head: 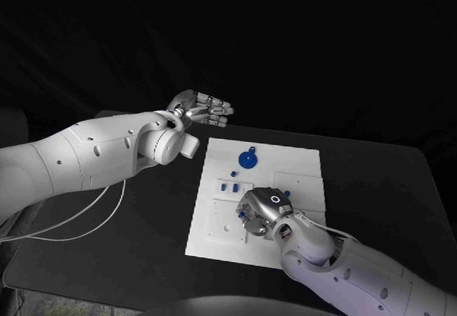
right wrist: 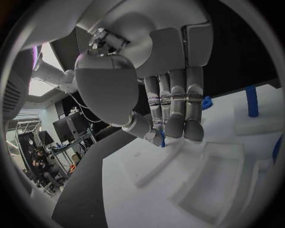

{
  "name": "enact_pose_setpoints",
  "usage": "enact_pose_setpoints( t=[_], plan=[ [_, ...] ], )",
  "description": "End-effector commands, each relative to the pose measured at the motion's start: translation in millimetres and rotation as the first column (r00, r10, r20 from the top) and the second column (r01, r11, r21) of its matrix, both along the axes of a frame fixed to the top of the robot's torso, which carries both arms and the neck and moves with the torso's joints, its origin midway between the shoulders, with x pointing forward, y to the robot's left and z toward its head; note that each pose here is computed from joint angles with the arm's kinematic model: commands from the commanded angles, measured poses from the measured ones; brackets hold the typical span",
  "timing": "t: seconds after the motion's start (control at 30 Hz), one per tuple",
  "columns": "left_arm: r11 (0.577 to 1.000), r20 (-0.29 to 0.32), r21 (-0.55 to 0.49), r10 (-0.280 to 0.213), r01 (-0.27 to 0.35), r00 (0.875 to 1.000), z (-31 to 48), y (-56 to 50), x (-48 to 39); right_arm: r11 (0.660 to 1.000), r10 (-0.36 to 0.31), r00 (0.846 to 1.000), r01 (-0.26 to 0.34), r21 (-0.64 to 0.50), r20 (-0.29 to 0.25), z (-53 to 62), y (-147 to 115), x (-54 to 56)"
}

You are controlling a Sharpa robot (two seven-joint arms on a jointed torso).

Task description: Assemble the parts on the task board

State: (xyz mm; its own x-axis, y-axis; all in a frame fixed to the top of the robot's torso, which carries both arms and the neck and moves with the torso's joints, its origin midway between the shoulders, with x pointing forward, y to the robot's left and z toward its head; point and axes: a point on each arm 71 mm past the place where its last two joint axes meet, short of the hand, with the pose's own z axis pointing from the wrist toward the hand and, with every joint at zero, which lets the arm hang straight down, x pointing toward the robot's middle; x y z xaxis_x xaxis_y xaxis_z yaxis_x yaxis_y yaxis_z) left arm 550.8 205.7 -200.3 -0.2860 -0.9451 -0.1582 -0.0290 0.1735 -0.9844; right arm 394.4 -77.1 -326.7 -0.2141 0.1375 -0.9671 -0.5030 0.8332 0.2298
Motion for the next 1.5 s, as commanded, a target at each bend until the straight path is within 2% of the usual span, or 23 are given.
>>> enact_pose_setpoints(
  t=[0.03, 0.5, 0.77, 1.03, 1.27, 1.5],
  plan=[
    [1.0, 0.001, -0.012, -0.017, 0.017, 1.0, 0.7, -3.6, -0.5, 0.999, 0.01, 1.0, -0.01, -0.04, -0.014, -3.6, 1, -1.2],
    [1.0, -0.003, -0.013, -0.023, 0.023, 1.0, 0.3, -5.0, -0.5, 0.998, 0.019, 0.999, -0.02, -0.053, -0.032, -8.0, 8, -5.2],
    [1.0, -0.004, -0.013, -0.024, 0.024, 1.0, 0.1, -4.8, -0.5, 1.0, -0.021, 0.998, 0.02, -0.019, -0.064, -12.2, 3, -2.5],
    [1.0, -0.006, -0.012, -0.027, 0.027, 1.0, -0.1, -4.3, -0.7, 1.0, -0.031, 0.997, 0.031, 0.002, -0.072, -12.2, 1, -2.1],
    [0.999, -0.008, -0.011, -0.03, 0.03, 1.0, -0.2, -3.5, -0.9, 0.999, -0.03, 0.998, 0.032, 0.033, -0.059, -8.0, 0, -3.6],
    [1.0, -0.009, -0.009, -0.027, 0.027, 1.0, -0.2, -1.0, -1.0, 0.996, -0.032, 0.999, 0.035, 0.083, -0.033, 3.1, -7, -8.4]
  ],
)
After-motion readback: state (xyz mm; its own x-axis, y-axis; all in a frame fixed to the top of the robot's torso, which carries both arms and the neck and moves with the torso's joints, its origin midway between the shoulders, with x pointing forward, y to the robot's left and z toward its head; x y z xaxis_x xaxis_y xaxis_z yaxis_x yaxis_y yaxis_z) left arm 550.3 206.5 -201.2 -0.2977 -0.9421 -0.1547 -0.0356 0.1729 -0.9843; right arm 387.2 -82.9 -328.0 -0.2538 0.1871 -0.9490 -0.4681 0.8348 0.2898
